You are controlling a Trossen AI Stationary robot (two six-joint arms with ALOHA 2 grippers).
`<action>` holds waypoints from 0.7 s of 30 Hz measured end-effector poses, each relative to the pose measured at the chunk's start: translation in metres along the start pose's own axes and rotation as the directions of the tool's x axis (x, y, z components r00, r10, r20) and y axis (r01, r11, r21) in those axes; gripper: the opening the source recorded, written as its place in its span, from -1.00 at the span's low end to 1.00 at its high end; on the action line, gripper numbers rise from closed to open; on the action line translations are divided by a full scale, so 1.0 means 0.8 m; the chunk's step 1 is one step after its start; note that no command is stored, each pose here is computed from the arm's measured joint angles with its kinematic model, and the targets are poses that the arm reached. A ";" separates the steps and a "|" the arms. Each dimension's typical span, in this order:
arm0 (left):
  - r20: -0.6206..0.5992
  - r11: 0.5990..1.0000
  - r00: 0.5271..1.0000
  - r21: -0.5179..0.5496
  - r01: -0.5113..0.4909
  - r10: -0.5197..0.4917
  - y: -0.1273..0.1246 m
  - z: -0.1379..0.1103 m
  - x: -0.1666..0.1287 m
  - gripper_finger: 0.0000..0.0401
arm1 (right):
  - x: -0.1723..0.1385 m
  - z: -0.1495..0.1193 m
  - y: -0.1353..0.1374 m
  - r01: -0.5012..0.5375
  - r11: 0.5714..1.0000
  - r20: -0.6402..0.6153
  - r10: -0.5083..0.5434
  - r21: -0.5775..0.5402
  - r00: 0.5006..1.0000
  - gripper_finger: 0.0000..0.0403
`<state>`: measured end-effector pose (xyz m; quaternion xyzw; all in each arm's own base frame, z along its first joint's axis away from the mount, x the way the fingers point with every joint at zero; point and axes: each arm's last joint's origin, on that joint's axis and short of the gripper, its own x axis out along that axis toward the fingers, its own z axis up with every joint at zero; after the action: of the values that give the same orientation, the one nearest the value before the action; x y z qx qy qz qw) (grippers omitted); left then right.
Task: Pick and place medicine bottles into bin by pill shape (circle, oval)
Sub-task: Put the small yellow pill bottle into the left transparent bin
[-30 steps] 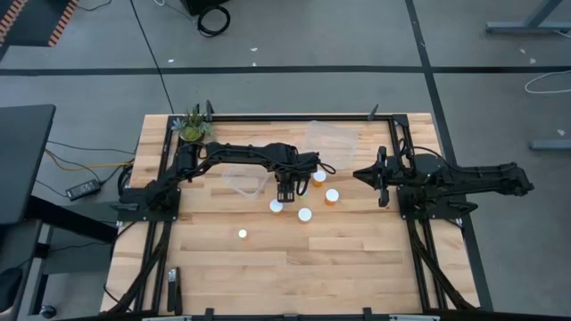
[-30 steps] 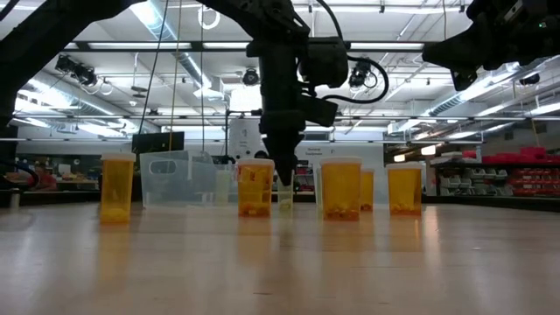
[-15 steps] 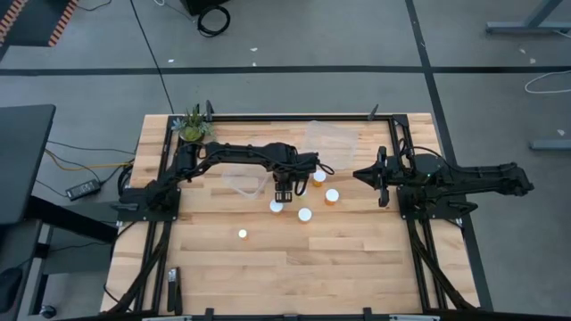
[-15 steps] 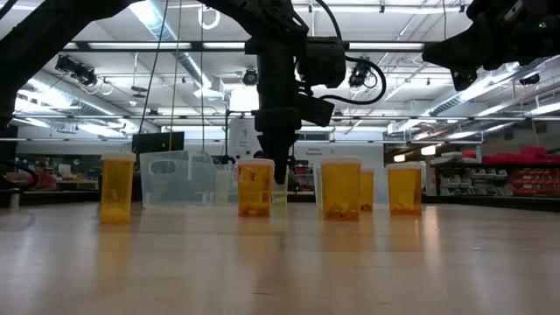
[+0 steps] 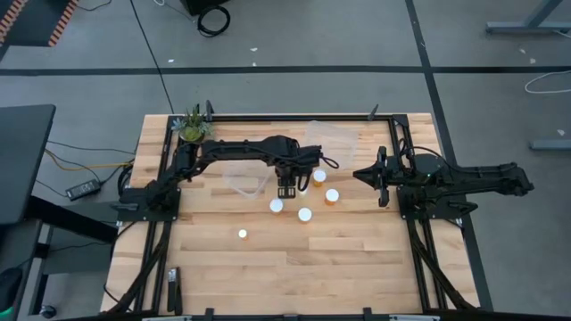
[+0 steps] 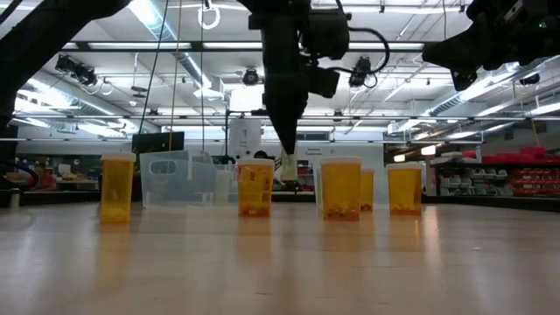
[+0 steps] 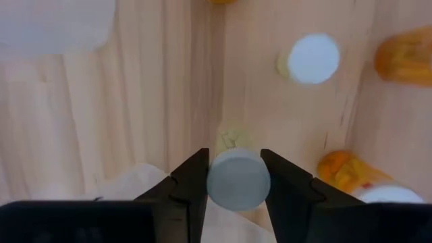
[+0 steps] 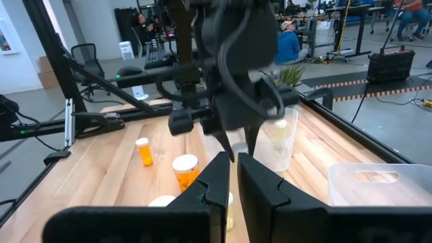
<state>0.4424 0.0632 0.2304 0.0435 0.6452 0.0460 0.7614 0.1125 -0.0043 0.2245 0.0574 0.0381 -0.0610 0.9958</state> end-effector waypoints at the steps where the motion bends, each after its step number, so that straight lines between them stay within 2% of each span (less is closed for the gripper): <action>1: 0.005 1.000 1.000 -0.001 -0.001 0.001 0.001 0.001 -0.004 -0.36 | 0.000 0.000 0.000 0.000 1.000 0.000 0.000 0.000 1.000 -0.82; 11: -0.080 1.000 0.997 -0.025 0.006 -0.008 0.002 -0.009 -0.031 -0.36 | 0.000 0.000 0.000 0.000 1.000 0.000 0.000 0.000 1.000 -0.82; 21: -0.110 0.990 0.988 -0.073 -0.120 0.112 0.016 -0.028 -0.067 -0.37 | 0.000 -0.001 0.000 0.000 1.000 -0.004 0.000 0.000 1.000 -0.82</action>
<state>0.4111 0.0695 0.2811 0.0484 0.6785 0.1181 0.7235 0.1128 -0.0043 0.2240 0.0573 0.0402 -0.0612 0.9957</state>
